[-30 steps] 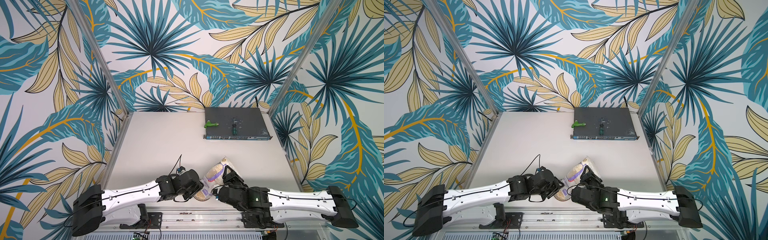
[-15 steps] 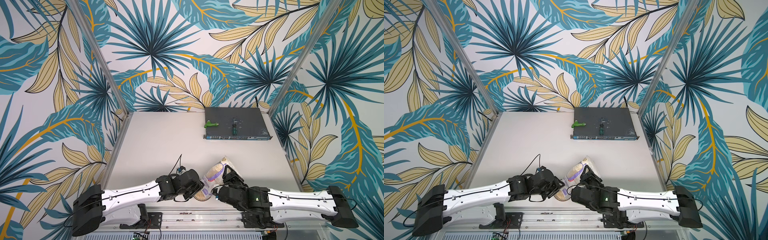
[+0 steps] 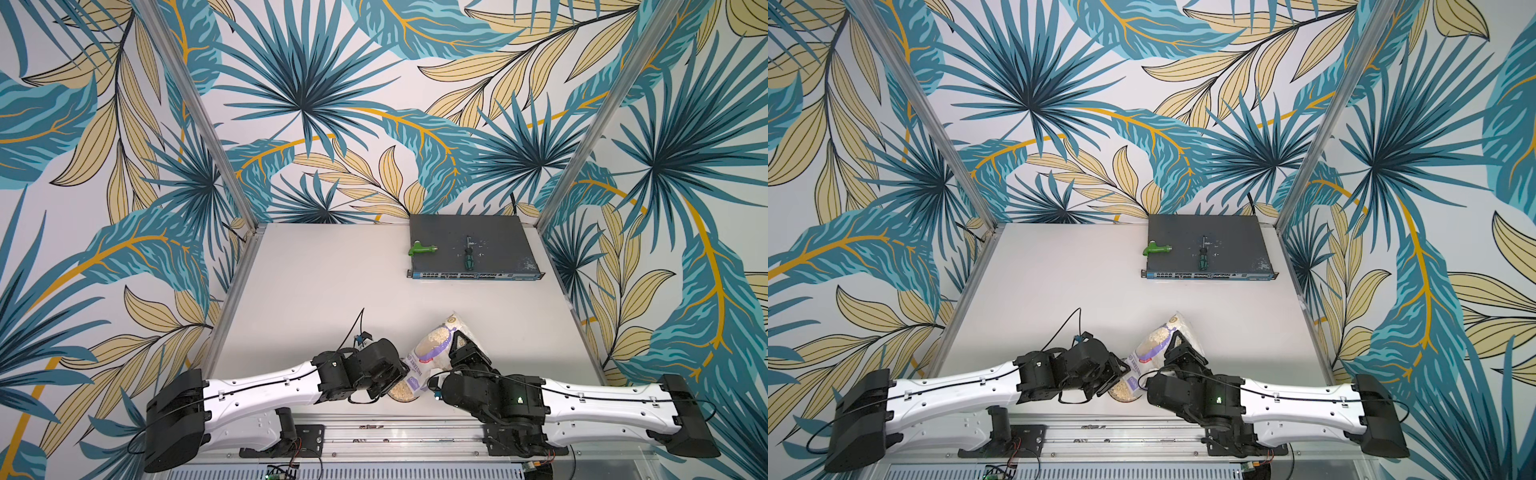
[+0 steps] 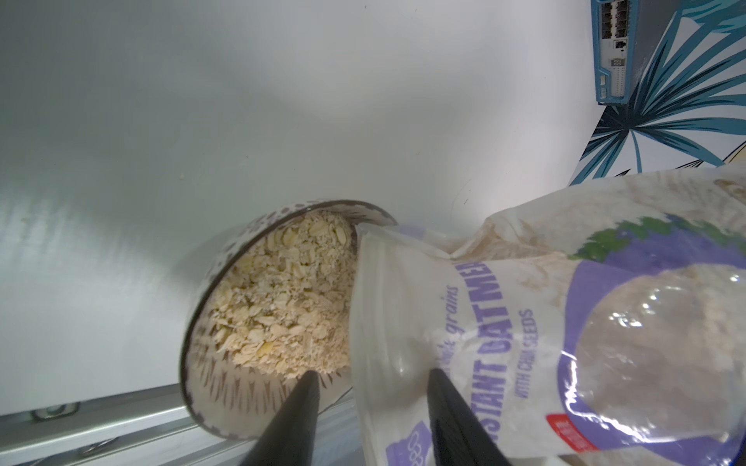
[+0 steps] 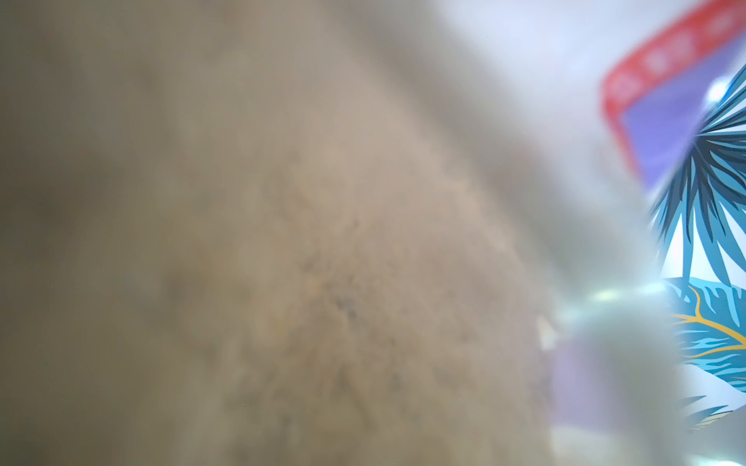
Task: Pour the oats into the breakfast bowl
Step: Pour the oats into the bowl.
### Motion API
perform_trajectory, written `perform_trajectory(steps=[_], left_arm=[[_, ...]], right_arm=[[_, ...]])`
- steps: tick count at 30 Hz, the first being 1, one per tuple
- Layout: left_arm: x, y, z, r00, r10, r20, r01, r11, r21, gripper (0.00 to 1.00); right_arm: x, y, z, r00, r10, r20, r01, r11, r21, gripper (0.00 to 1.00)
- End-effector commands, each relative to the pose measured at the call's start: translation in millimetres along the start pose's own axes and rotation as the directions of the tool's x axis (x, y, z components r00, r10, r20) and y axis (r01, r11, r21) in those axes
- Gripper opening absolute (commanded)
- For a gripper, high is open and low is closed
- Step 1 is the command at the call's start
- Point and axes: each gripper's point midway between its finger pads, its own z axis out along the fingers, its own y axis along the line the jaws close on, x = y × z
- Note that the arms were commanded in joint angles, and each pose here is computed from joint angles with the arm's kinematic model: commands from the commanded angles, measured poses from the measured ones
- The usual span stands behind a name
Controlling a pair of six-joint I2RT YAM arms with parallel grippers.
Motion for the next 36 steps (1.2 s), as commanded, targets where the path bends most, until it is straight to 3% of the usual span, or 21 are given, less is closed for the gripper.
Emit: perform_trajectory(steps=[1, 22, 36], left_arm=[[0, -6, -2, 1.0, 0.011, 0.008, -0.012, 1.0, 0.013, 0.47], [-2, -14, -10, 1.0, 0.001, 0.02, -0.002, 1.0, 0.021, 0.47], [-4, -19, -12, 0.999, 0.003, 0.037, -0.004, 1.0, 0.031, 0.48]], right_arm=[[17, -14, -5, 0.986, 0.158, -0.059, -0.154, 0.985, 0.072, 0.0], [14, 31, 2, 0.97, 0.231, -0.071, -0.23, 0.973, 0.031, 0.0], [17, 22, 0, 0.945, 0.319, -0.073, -0.317, 0.948, 0.04, 0.0]])
